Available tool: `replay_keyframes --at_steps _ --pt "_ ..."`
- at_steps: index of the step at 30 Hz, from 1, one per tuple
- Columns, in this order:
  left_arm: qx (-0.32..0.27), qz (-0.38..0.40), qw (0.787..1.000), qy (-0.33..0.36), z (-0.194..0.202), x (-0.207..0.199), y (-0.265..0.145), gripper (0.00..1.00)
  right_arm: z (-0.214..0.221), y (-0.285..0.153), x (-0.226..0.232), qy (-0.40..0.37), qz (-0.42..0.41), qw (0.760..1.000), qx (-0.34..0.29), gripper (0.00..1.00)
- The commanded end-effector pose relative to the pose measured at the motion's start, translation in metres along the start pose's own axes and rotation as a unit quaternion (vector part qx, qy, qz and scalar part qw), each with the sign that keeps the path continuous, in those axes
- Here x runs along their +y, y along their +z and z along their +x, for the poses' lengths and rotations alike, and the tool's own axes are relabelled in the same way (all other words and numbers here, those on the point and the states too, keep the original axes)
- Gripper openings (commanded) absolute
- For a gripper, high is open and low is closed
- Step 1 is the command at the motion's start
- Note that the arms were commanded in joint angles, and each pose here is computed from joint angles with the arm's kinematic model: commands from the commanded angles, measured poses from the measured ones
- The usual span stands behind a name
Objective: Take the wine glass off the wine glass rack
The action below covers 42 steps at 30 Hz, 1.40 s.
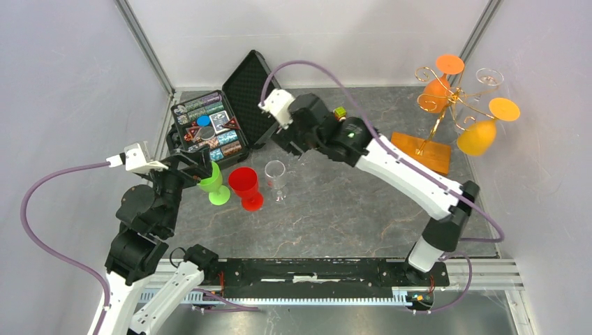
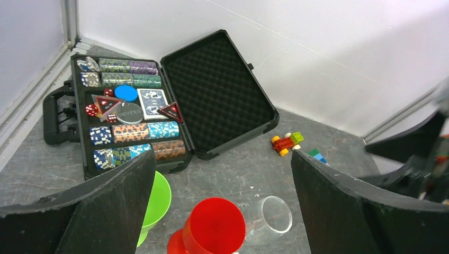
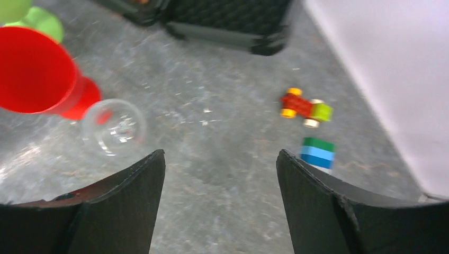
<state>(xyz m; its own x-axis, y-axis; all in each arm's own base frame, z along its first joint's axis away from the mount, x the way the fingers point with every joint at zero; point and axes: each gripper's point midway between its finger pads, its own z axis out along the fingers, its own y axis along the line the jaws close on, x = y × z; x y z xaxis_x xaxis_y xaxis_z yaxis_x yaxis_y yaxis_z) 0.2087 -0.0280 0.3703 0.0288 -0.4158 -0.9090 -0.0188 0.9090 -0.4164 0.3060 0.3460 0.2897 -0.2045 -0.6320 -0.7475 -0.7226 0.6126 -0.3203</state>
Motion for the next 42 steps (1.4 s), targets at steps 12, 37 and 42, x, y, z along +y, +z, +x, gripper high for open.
replay_keyframes --at_steps 12,37,42 --pt "0.056 0.117 0.991 0.032 0.023 -0.053 0.019 1.0 0.02 -0.2 -0.282 0.028 0.439 0.898 -0.02 0.95" --pt "0.119 0.117 0.985 0.053 0.067 -0.054 0.038 1.0 0.134 -0.183 -0.422 0.107 0.504 0.853 0.08 0.78" --pt "0.122 0.112 0.985 0.054 0.07 -0.052 0.039 1.0 0.137 -0.165 -0.431 0.103 0.494 0.859 0.084 0.78"
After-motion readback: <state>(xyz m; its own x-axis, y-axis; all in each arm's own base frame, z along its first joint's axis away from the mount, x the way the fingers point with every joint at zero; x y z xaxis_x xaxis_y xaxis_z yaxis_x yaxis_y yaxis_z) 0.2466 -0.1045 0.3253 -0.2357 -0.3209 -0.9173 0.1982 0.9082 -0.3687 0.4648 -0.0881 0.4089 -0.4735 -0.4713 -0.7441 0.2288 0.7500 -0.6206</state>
